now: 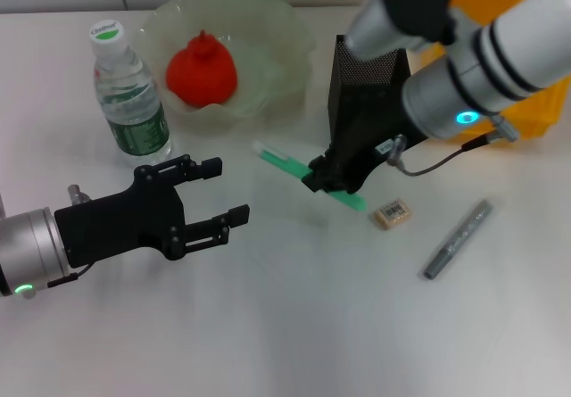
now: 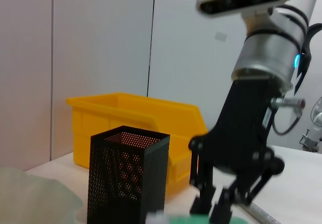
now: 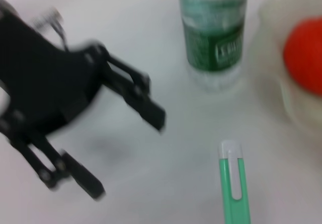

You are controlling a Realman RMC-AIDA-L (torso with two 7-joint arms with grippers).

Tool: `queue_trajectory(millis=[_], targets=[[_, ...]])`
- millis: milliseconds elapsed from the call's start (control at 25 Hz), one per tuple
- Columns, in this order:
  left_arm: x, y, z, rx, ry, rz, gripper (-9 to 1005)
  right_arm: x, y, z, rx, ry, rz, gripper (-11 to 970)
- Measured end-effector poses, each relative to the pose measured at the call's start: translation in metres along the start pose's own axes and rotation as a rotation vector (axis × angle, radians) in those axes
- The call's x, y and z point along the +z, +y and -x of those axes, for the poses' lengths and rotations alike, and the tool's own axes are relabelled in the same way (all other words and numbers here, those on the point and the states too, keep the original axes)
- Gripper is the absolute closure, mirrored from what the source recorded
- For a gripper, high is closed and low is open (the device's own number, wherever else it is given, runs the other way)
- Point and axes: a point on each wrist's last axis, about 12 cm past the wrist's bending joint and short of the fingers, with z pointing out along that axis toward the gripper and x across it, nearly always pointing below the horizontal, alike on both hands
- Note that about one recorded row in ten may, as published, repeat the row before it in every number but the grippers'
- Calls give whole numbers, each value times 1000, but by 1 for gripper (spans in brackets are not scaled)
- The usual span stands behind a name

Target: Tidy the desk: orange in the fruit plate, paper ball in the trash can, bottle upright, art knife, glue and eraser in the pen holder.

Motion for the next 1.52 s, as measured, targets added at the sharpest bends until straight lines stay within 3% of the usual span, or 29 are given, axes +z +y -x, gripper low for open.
queue_trajectory(millis=[280,600,840,1080,1520], targets=[[0,0,0,0,0,0,256,-30,-8,-35,20,-282,55,793],[-1,0,1,-2,-16,6,256,-42,-8,-63,7,-505,41,787],[-2,-2,3,-2,-40,-4,256,-59,-9,-81,7,-742,11,783],[-4,-2,6,-7,-73,-1,256,-74,-24,-98,101,-945,-87,778],[-9,-4,5,-24,-102,31,256,-66,-45,-101,241,-977,-167,770]])
